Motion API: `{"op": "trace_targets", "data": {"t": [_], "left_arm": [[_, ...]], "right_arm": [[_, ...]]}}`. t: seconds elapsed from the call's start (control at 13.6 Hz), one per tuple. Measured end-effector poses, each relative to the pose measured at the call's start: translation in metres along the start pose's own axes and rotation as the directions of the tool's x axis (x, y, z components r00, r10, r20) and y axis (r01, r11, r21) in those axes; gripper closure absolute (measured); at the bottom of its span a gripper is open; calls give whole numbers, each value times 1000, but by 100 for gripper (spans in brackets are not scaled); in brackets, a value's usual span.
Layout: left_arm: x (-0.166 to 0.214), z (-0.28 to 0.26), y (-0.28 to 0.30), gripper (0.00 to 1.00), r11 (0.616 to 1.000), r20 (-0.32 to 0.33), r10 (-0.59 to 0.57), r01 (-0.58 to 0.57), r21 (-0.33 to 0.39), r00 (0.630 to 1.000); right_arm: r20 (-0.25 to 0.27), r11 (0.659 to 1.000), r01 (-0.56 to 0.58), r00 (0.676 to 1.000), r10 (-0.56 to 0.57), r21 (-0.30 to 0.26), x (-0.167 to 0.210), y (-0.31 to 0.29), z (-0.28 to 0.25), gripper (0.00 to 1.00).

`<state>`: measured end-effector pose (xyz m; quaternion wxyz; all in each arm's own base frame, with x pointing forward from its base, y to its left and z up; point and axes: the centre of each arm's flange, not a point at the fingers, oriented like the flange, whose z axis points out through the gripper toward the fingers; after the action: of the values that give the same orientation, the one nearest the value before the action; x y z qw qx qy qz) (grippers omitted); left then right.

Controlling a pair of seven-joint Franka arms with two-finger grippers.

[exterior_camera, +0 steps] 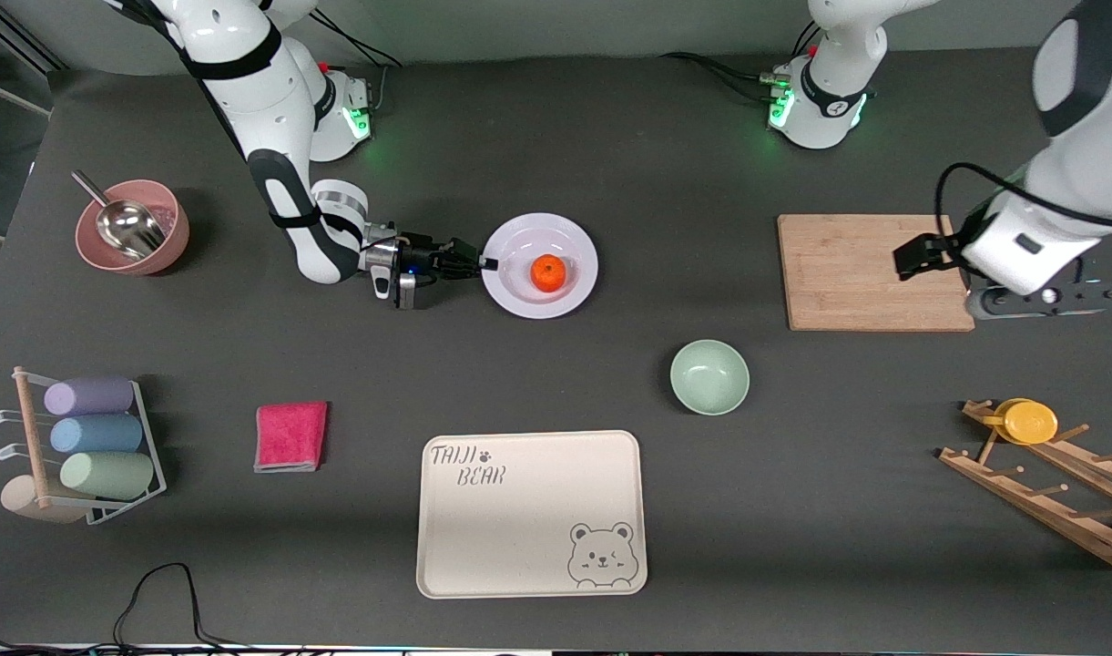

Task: Place orange and plate with both arms
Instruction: 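Release the orange onto the plate and withdraw the left gripper, then slide the plate with the right gripper onto the bear placemat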

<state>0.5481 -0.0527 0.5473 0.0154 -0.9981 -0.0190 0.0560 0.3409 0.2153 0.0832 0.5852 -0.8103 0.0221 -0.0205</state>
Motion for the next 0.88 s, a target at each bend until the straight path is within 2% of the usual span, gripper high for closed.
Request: {"op": "trace_targets", "data": {"t": [0.29,0.52,0.88], "left_arm": [[-3,8,-1,0,1000,-1,-7,7,-30,1000],[-10,14,-13,0,999,-8,-39,39,-37,999],[-13,6,-36,0,997,-22,-74,73,-39,997]], "right_arm": [[-3,1000,5,1000,-5,10,3,-2,1,96],[-28,999,19,999,-18,34,22,-19,-8,96],[9,997,-32,999,32,77,71,-92,-62,96]]}}
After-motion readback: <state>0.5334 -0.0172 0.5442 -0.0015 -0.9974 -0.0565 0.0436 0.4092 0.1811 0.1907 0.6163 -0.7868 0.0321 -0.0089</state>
